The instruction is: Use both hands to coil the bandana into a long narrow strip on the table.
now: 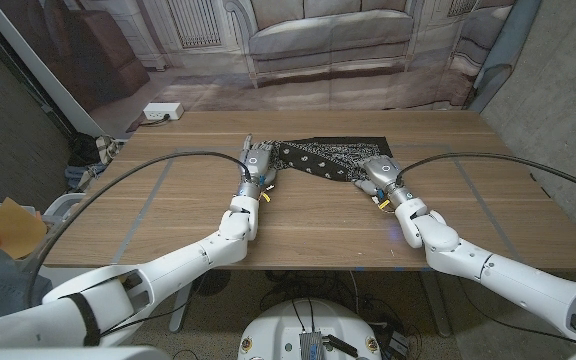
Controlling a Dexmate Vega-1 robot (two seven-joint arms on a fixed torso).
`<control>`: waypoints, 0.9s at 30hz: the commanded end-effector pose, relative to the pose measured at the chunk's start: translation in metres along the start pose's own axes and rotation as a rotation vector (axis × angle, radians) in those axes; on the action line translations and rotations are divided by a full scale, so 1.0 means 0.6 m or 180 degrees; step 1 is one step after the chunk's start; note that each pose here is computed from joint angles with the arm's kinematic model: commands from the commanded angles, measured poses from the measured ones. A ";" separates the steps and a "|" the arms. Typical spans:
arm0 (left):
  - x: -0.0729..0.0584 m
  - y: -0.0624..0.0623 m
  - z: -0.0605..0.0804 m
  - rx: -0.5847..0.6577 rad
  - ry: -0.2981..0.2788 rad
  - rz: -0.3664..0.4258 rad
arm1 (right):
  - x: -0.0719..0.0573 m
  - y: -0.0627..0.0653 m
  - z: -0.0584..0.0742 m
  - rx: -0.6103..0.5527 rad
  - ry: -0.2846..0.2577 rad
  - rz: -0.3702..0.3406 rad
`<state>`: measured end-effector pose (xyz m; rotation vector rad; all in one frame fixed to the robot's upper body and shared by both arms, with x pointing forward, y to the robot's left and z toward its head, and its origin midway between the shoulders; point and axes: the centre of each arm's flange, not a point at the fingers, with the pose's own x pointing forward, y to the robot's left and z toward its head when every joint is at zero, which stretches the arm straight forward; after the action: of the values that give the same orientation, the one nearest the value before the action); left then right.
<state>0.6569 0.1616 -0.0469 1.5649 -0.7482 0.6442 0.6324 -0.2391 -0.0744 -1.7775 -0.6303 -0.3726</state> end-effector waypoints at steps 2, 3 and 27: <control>0.016 0.011 -0.004 0.0005 0.0040 0.0318 | 0.017 -0.008 -0.009 0.0009 -0.0028 -0.0103; 0.016 0.011 -0.004 -0.0008 0.0038 0.0324 | 0.018 -0.008 -0.010 0.0018 -0.0027 -0.0105; -0.001 0.015 -0.004 0.0012 0.0005 -0.0023 | 0.013 -0.010 -0.018 0.0049 0.0041 0.0064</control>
<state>0.6536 0.1631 -0.0362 1.5313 -0.7889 0.6802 0.6385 -0.2451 -0.0601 -1.7580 -0.6293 -0.3730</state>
